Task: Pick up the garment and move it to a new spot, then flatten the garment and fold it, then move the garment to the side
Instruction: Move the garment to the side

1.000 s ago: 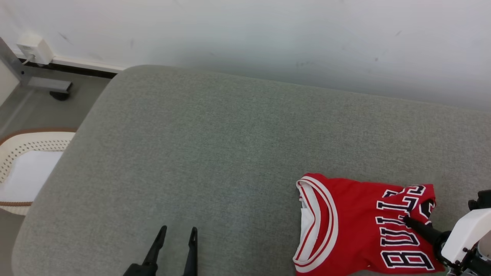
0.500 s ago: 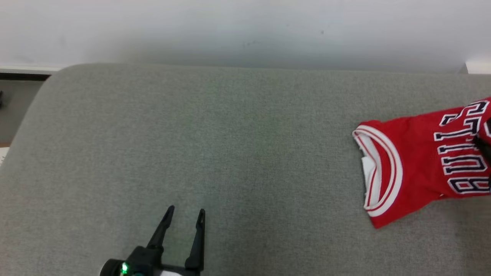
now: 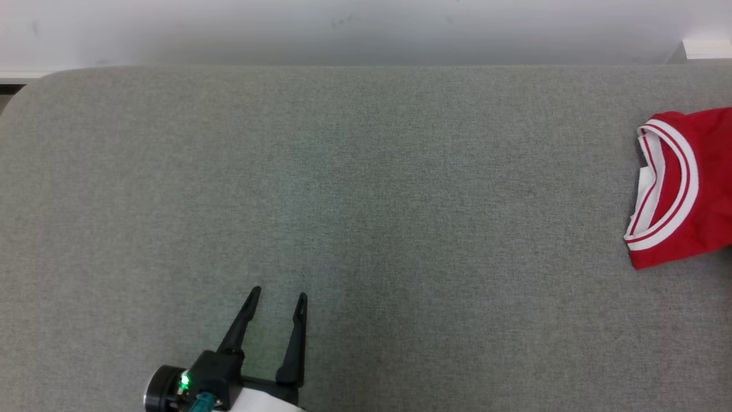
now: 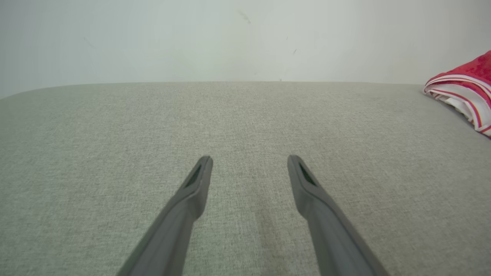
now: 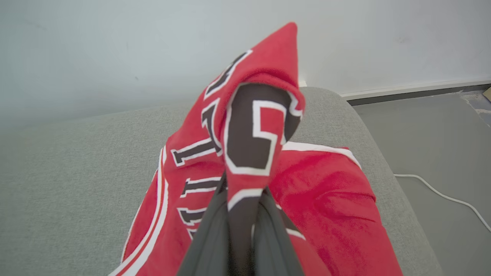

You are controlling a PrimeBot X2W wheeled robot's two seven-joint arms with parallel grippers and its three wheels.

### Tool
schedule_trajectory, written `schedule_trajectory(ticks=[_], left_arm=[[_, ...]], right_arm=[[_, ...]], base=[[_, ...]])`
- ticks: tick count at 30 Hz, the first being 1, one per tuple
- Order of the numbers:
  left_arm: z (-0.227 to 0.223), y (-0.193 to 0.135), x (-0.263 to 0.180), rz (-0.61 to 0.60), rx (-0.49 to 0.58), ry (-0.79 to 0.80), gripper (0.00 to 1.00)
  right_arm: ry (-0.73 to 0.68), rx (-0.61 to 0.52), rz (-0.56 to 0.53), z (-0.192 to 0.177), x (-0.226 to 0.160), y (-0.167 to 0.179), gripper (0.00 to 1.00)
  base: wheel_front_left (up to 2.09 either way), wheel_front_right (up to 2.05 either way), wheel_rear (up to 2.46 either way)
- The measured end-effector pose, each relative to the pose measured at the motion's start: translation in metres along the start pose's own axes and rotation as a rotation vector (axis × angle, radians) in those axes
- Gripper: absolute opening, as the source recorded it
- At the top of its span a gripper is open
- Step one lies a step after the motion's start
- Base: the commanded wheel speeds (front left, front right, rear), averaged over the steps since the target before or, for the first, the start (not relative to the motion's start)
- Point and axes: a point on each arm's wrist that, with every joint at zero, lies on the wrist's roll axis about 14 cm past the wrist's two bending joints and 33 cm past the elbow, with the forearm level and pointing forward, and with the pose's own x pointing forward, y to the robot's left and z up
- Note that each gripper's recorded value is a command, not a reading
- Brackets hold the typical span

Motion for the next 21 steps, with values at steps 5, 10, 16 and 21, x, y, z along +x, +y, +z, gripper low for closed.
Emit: schedule_trajectory(ticks=[5,10,16,21], left_arm=[[0.0,0.0,0.0,0.001,0.0,0.0,1.0],[-0.002,0.0,0.0,0.0,0.0,0.005,1.0],[0.0,0.0,-0.002,0.008,-0.004,0.001,1.0],[0.011,0.002,-0.007,0.021,-0.009,-0.025,1.0]], right_arm=[[0.005,-0.001,-0.093,-0.002,-0.004,-0.029,0.12],[-0.028,-0.096,-0.262,0.003,-0.016,-0.075,1.0],[-0.152,-0.181,-0.36,0.022,-0.031,-0.096,1.0],[-0.278,-0.228,-0.328,0.026,-0.041,-0.076,1.0]], base=[[0.0,0.0,0.0],[0.0,0.0,0.0],[0.0,0.0,0.0],[0.0,0.0,0.0]])
